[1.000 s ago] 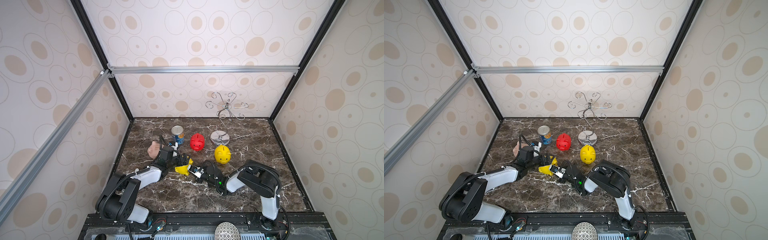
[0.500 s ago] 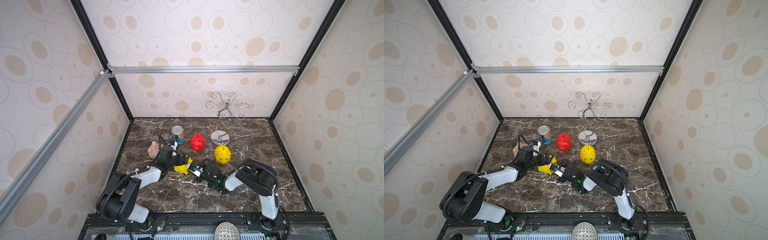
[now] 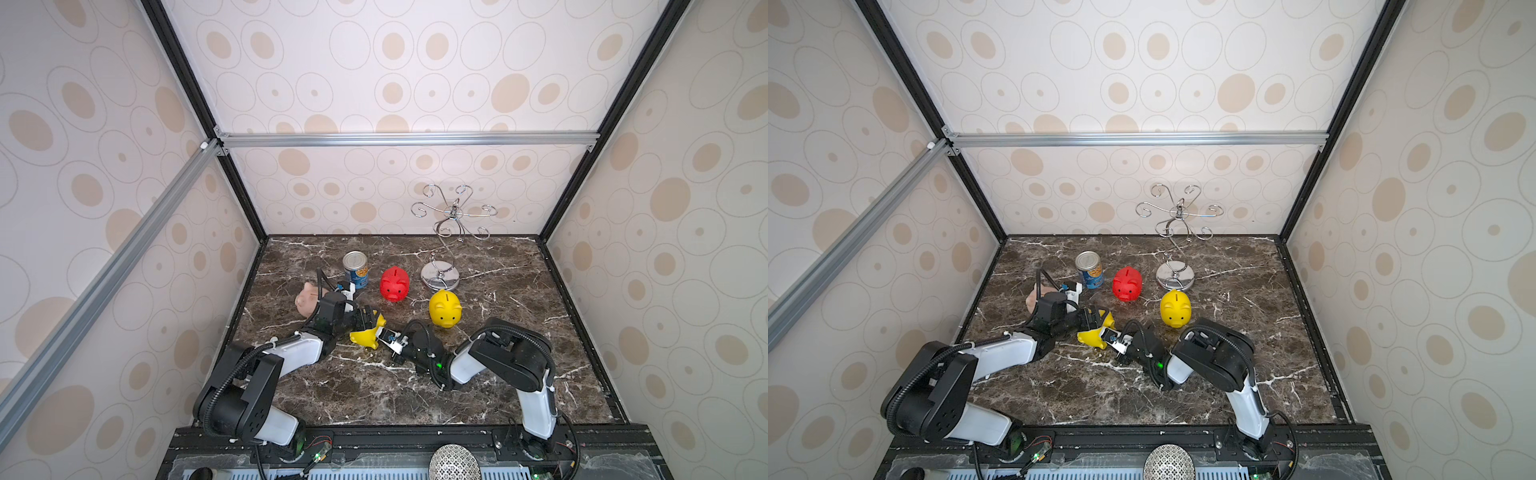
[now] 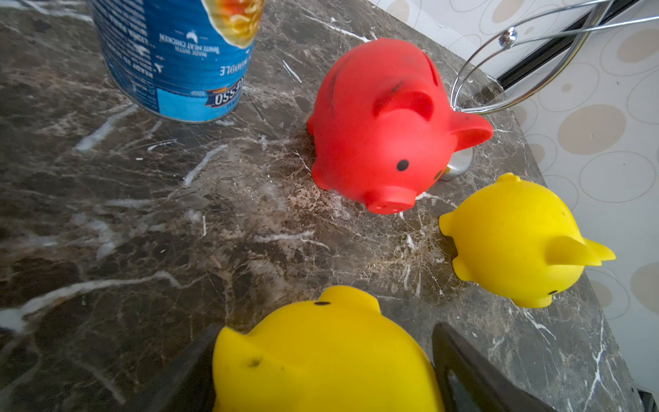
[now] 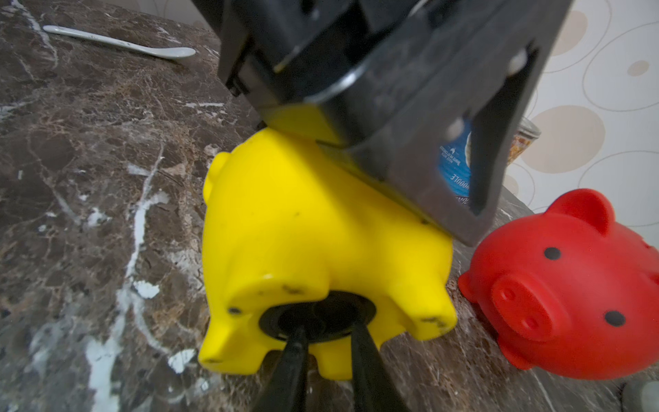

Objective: Open piggy banks
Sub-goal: Open the lid on the piggy bank.

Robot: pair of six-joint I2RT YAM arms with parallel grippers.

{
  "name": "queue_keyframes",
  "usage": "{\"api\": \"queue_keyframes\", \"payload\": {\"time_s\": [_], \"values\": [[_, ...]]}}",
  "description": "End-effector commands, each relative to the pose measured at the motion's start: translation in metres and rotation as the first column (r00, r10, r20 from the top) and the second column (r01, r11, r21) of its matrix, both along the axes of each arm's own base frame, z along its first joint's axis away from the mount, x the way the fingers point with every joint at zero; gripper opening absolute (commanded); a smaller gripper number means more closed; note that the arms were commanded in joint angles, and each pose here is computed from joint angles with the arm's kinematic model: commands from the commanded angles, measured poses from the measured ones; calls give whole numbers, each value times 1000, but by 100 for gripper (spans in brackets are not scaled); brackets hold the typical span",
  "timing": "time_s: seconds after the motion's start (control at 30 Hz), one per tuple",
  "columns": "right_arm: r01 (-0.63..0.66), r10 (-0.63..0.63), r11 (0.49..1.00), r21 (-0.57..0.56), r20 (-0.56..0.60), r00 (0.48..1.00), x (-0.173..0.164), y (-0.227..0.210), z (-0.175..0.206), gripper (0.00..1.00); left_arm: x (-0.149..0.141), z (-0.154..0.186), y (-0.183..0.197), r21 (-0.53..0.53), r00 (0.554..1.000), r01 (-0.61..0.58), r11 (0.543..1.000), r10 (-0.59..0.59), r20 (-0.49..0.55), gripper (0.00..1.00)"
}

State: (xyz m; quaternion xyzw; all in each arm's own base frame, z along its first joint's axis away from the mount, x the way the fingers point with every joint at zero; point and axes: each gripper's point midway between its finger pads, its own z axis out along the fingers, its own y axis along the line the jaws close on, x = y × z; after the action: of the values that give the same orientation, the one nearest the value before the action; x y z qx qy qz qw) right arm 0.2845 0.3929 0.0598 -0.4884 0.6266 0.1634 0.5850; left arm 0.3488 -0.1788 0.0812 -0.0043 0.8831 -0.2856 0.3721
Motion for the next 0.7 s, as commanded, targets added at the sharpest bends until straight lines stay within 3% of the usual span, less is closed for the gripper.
{"api": "queue_keyframes", "payload": {"time_s": [0.0, 0.67], "values": [[-20, 20, 1000, 1, -1, 1000, 1, 10, 1, 17, -33, -48, 4, 51, 983, 40, 998, -31, -179, 88], [9, -11, 998, 67, 26, 1000, -9, 11, 26, 23, -35, -48, 3, 36, 985, 38, 999, -32, -172, 87]]}}
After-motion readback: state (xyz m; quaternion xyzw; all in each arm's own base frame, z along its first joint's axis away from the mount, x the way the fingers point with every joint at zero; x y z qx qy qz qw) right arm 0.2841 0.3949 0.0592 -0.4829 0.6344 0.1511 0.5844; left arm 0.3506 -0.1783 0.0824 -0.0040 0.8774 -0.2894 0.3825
